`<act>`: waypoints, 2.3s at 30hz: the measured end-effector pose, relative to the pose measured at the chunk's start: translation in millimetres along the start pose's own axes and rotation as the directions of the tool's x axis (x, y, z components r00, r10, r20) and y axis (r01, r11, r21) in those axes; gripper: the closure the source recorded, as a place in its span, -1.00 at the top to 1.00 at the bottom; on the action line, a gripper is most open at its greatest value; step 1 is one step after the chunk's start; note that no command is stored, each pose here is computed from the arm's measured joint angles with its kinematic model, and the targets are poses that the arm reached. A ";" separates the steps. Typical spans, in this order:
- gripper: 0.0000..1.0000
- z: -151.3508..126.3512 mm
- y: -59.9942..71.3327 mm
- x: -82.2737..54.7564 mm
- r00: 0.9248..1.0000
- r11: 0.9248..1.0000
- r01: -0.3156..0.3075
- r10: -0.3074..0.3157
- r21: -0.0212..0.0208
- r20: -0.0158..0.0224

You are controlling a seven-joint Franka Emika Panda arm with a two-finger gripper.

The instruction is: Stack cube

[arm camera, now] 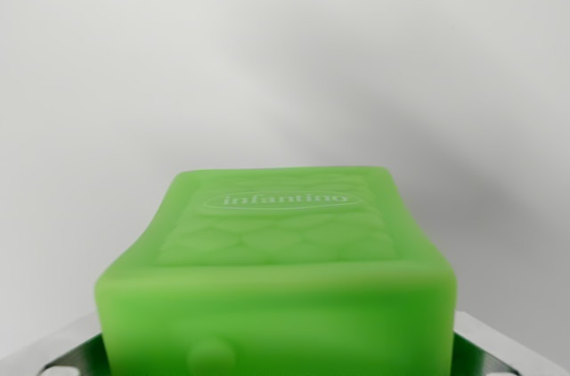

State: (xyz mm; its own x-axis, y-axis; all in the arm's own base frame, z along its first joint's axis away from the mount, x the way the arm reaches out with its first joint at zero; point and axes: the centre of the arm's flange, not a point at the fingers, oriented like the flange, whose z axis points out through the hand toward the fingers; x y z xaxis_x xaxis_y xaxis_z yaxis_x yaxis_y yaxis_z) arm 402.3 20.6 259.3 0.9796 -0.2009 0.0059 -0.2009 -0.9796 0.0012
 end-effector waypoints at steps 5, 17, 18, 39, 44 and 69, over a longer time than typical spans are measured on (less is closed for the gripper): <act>-1.00 -3.9 -4.9 3.3 1.000 1.000 -0.008 0.008 0.000 0.000; -1.00 -7.9 -24.1 12.6 0.999 0.999 -0.041 0.041 0.000 0.001; -1.00 -8.2 -25.9 13.4 0.999 0.999 -0.044 0.044 0.000 0.001; -1.00 -17.1 -61.6 31.2 0.994 0.994 -0.111 0.111 0.001 0.003; -1.00 -19.7 -70.7 35.6 0.992 0.992 -0.129 0.129 0.002 0.003; -1.00 -30.4 -113.2 57.0 0.978 0.978 -0.208 0.208 0.004 0.005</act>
State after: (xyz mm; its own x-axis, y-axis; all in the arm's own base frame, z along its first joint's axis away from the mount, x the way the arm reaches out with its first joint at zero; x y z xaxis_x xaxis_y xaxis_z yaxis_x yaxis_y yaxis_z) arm 480.6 120.2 289.9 0.9164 -0.4003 0.0013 -0.4003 -0.9164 -0.0043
